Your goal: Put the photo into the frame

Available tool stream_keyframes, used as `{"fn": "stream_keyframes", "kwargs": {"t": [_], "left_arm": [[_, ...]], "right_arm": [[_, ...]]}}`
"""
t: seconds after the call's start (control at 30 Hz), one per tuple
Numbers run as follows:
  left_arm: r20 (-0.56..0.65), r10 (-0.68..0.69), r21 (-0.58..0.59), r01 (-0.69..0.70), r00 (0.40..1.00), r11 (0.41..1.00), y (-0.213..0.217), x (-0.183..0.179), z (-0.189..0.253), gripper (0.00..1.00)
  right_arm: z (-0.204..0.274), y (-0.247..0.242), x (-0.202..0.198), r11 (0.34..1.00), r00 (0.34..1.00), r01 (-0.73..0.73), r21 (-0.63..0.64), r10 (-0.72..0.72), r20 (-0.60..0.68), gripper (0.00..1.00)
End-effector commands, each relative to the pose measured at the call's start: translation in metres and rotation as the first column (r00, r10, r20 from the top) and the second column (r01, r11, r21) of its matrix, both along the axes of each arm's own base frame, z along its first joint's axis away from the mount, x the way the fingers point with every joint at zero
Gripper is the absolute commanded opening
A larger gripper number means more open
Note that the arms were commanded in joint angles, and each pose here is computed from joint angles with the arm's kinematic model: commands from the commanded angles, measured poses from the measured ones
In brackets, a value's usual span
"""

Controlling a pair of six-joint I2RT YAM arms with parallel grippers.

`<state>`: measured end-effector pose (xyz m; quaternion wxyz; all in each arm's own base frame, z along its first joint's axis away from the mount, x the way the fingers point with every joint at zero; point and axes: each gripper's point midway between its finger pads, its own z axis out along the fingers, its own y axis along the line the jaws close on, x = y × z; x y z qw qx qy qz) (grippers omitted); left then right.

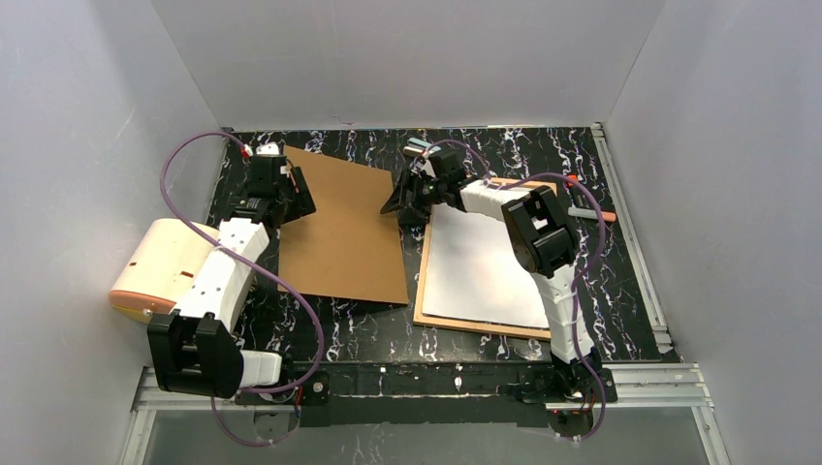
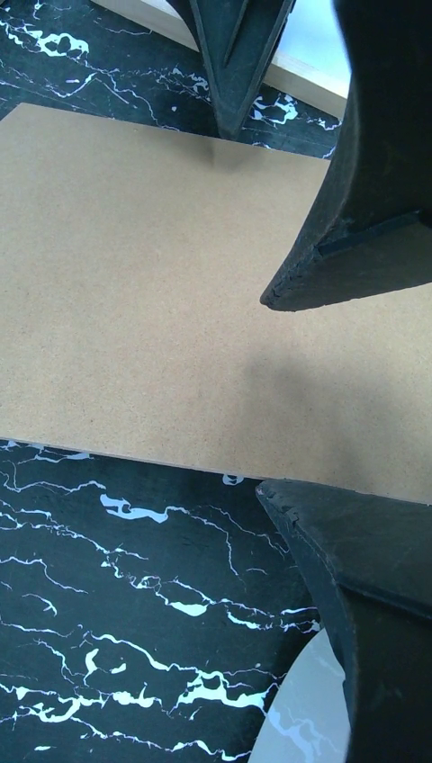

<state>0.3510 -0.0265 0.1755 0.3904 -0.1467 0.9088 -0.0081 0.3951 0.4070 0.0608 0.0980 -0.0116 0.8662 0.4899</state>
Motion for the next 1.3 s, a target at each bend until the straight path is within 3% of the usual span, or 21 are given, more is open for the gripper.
{"fn": "stream_keyframes", "kwargs": {"t": [0.0,0.33,0.63,0.83,1.17,1.27], "left_arm": [[0.021,-0.12,-0.155,0.122,0.993,0.98,-0.045,0.003,0.008,0.64],[0.017,-0.127,-0.179,0.128,0.992,0.976,-0.049,0.0,0.007,0.64],[-0.029,-0.177,-0.299,0.161,0.984,0.941,-0.071,-0.008,-0.023,0.63],[-0.05,-0.258,-0.425,0.213,0.965,0.88,-0.103,-0.013,-0.044,0.62],[-0.138,-0.267,-0.476,0.173,0.954,0.862,-0.112,-0.025,-0.092,0.61],[-0.17,-0.262,-0.465,0.157,0.95,0.871,-0.11,-0.028,-0.105,0.6]], "right_arm": [[0.124,0.041,-0.029,0.965,0.974,-0.171,0.198,0.135,0.182,0.78],[0.146,0.024,-0.018,0.98,0.974,-0.111,0.166,0.074,0.215,0.78],[0.12,-0.011,-0.016,0.998,0.992,-0.002,0.055,-0.005,0.127,0.77],[0.111,-0.03,-0.014,0.998,0.992,0.057,-0.016,-0.055,0.117,0.76],[0.062,-0.066,-0.023,0.977,0.992,0.122,-0.176,-0.115,0.05,0.72],[0.054,-0.076,-0.021,0.969,0.99,0.139,-0.203,-0.133,0.042,0.64]]}}
